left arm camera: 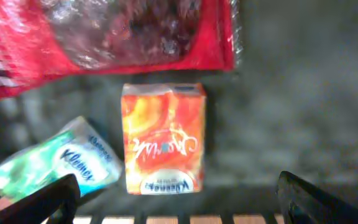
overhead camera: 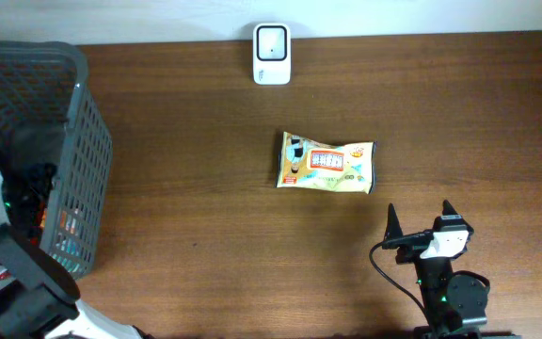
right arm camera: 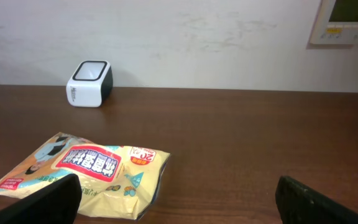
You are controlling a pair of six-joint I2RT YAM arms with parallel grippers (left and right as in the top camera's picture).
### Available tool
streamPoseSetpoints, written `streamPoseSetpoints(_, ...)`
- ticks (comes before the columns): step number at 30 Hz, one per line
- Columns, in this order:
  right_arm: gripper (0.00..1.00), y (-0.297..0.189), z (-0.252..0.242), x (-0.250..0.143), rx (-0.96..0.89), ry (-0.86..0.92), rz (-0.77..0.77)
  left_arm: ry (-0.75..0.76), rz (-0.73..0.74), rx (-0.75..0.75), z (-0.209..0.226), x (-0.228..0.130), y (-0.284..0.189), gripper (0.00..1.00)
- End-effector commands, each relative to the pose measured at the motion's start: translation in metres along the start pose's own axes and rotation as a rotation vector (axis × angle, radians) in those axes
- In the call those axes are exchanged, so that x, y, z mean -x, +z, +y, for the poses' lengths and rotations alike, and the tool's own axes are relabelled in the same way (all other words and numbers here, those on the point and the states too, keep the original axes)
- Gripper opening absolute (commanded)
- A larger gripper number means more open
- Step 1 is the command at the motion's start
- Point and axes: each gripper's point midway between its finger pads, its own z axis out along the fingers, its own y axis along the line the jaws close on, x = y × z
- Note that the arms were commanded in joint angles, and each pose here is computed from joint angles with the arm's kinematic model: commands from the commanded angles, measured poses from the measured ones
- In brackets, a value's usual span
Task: Scan the item barcode
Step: 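Carry the small orange tissue pack from the basket to the table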
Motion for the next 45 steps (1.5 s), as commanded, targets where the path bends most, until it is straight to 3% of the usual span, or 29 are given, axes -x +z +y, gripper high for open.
streamPoseSetpoints(1,0.98,0.000,-0.001,-0.003,-0.007,0.010,0.005,-0.027,-0.016,-0.003,0.004,-0.002,0.023,0.90)
streamPoseSetpoints(4,0.98,0.000,-0.001,-0.003,-0.007,0.010,0.005,-0.028,-0.037,-0.022,0.003,0.000,0.039,0.75)
streamPoseSetpoints(6,0.98,0.000,-0.001,-0.003,-0.007,0.010,0.005,-0.028,-0.069,0.006,0.010,0.003,0.045,0.45)
streamPoseSetpoints(10,0.98,0.000,-0.001,-0.003,-0.007,0.010,0.005,-0.029,-0.093,0.001,0.008,0.009,0.040,0.00)
streamPoseSetpoints(12,0.98,0.000,-0.001,-0.003,-0.007,0.010,0.005,-0.023,-0.118,-0.048,-0.002,0.015,0.021,0.00)
streamPoseSetpoints(14,0.98,0.000,-0.001,-0.003,-0.007,0.010,0.005,0.037,-0.196,-0.180,-0.025,0.028,-0.031,0.00)
streamPoseSetpoints(18,0.99,0.000,-0.001,-0.003,-0.007,0.010,0.005,0.068,-0.384,-0.584,-0.047,0.023,-0.200,0.00)
streamPoseSetpoints(21,0.99,0.000,-0.001,-0.003,-0.007,0.010,0.005,0.224,-0.389,-0.937,-0.051,-0.042,-0.303,0.00)
streamPoseSetpoints(24,0.99,0.000,-0.001,-0.003,-0.007,0.010,0.005,0.501,-0.305,-1.074,-0.063,-0.146,-0.336,0.00)
streamPoseSetpoints(28,0.98,0.000,-0.001,-0.003,-0.007,0.010,0.005,0.885,-0.295,-1.001,-0.108,-0.256,-0.301,0.00)
streamPoseSetpoints(31,0.98,0.000,-0.001,-0.003,-0.007,0.010,0.005,1.224,-0.258,-0.896,-0.142,-0.347,-0.237,0.00)
streamPoseSetpoints(33,0.99,0.000,-0.001,-0.003,-0.007,0.010,0.005,1.389,-0.281,-0.790,-0.157,-0.384,-0.187,0.00)
streamPoseSetpoints(37,0.98,0.000,-0.001,-0.003,-0.007,0.010,0.005,1.482,-0.381,-0.514,-0.179,-0.390,-0.091,0.06)
streamPoseSetpoints(39,0.99,0.000,-0.001,-0.003,-0.007,0.010,0.005,1.499,-0.352,-0.458,-0.182,-0.393,-0.061,0.10)
streamPoseSetpoints(42,0.98,0.000,-0.001,-0.003,-0.007,0.010,0.005,1.530,-0.292,-0.386,-0.181,-0.403,-0.015,0.26)
streamPoseSetpoints(45,0.98,0.000,-0.001,-0.003,-0.007,0.010,0.005,1.551,-0.243,-0.395,-0.180,-0.415,-0.002,0.47)
